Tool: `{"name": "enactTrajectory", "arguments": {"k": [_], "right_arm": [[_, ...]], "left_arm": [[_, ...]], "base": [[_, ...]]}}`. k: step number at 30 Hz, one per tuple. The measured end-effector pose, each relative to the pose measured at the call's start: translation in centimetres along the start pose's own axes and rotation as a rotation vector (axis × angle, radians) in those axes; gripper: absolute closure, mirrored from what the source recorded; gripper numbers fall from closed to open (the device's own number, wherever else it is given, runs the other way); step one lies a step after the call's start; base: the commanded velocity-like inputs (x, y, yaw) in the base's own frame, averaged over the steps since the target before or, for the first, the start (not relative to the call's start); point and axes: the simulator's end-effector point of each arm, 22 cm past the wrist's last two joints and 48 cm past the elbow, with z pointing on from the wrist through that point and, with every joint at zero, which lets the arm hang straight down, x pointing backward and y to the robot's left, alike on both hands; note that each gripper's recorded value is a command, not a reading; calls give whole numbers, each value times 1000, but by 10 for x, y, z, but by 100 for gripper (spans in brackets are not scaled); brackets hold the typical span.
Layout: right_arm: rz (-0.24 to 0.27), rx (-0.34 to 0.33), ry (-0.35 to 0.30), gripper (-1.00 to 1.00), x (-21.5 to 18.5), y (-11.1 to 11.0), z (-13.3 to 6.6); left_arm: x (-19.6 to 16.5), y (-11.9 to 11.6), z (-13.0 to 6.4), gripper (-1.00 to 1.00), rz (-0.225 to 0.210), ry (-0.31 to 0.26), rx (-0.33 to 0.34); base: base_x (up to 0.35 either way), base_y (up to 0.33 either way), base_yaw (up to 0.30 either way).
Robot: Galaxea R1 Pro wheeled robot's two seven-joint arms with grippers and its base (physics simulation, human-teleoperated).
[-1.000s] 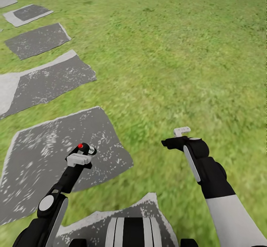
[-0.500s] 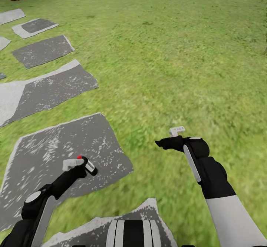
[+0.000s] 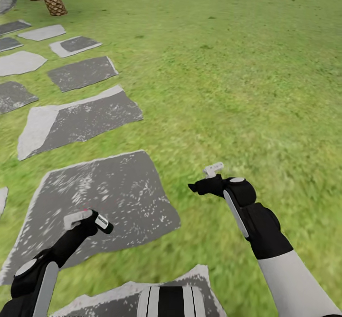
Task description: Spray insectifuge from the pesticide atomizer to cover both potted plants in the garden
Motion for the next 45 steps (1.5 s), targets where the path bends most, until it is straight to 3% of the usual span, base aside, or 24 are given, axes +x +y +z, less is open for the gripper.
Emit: {"name": "enactTrajectory", "arguments": {"k": [1,2,5,13,18,23,26,32,35,38,41,45], "right_arm": [[-2,1,-8,-100,-3,0,-2],[-9,8,-34,-100,-9,-2,-4],[-12,15,-45,-100,-15,-4,-10],[-24,22,-80,-100,-32,-3,-26],[-29,23,-97,-100,-42,0,-36],[-36,26,-118,-100,-52,2,-46],[-42,30,-143,-100,-60,3,-53],[-46,35,-163,-100,-70,4,-64],[-24,74,-194,-100,-79,-12,-73],[3,110,-228,-100,-89,-26,-85],[12,42,-229,-100,-91,-12,-89],[19,15,-225,-100,-91,-8,-97]], "left_arm": [[1,-1,-1,100,-2,2,1],[32,-5,-14,100,-4,64,6],[37,-4,-21,100,-5,75,1],[29,-8,-27,100,-9,53,7],[18,-14,-31,100,-36,24,21],[15,5,-34,100,-44,14,-71],[7,7,-36,100,-35,-14,-88],[-3,-13,-34,100,-12,-68,-55],[11,-37,-26,100,3,-51,-10],[13,-38,-27,100,-35,-36,-22],[9,-42,-29,100,-45,-50,-14],[0,-45,-33,100,-50,-79,-8]], "base": [[0,0,270],[0,0,270],[0,0,270],[0,0,271],[0,0,271],[0,0,271],[0,0,271],[0,0,271],[0,0,235],[0,0,17],[0,0,-50],[0,0,-11]]}}
